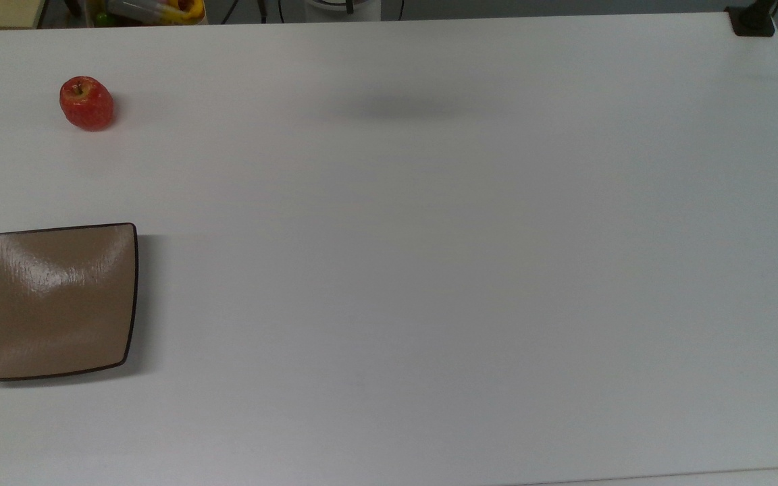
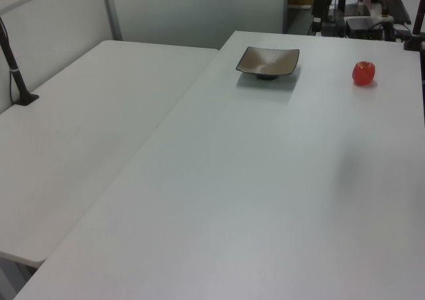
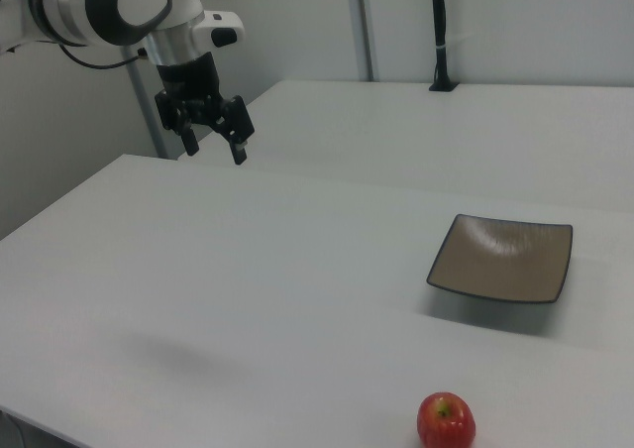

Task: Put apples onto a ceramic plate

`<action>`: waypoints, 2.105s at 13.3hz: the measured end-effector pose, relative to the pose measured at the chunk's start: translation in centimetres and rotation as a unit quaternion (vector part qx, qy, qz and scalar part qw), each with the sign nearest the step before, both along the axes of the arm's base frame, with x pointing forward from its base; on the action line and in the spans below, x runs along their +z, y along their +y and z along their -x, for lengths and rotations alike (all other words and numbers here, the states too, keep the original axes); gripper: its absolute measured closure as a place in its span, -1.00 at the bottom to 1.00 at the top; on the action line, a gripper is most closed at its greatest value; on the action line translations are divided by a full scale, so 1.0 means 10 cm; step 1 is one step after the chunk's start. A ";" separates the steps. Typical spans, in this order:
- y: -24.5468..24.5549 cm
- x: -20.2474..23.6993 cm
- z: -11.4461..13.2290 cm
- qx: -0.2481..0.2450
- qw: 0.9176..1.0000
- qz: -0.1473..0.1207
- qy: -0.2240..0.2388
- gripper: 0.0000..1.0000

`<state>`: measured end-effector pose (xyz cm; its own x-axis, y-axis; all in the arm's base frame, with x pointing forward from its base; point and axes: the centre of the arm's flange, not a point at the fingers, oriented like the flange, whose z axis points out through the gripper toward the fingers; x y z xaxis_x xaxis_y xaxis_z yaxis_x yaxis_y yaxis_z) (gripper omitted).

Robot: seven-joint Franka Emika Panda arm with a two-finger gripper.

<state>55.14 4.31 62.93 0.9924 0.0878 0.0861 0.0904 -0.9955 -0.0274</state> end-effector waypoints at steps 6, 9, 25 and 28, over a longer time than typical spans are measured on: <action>0.00 0.00 0.00 0.000 1.000 0.000 0.000 -1.00; 0.00 0.01 0.03 0.002 1.000 0.000 0.007 -1.00; -2.44 -0.25 0.27 0.066 0.997 0.035 0.011 -1.00; -2.97 -0.71 0.31 0.061 0.997 0.039 0.016 -1.00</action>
<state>52.02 -25.39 55.80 0.9761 0.2131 0.0424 0.2113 -0.9764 0.0445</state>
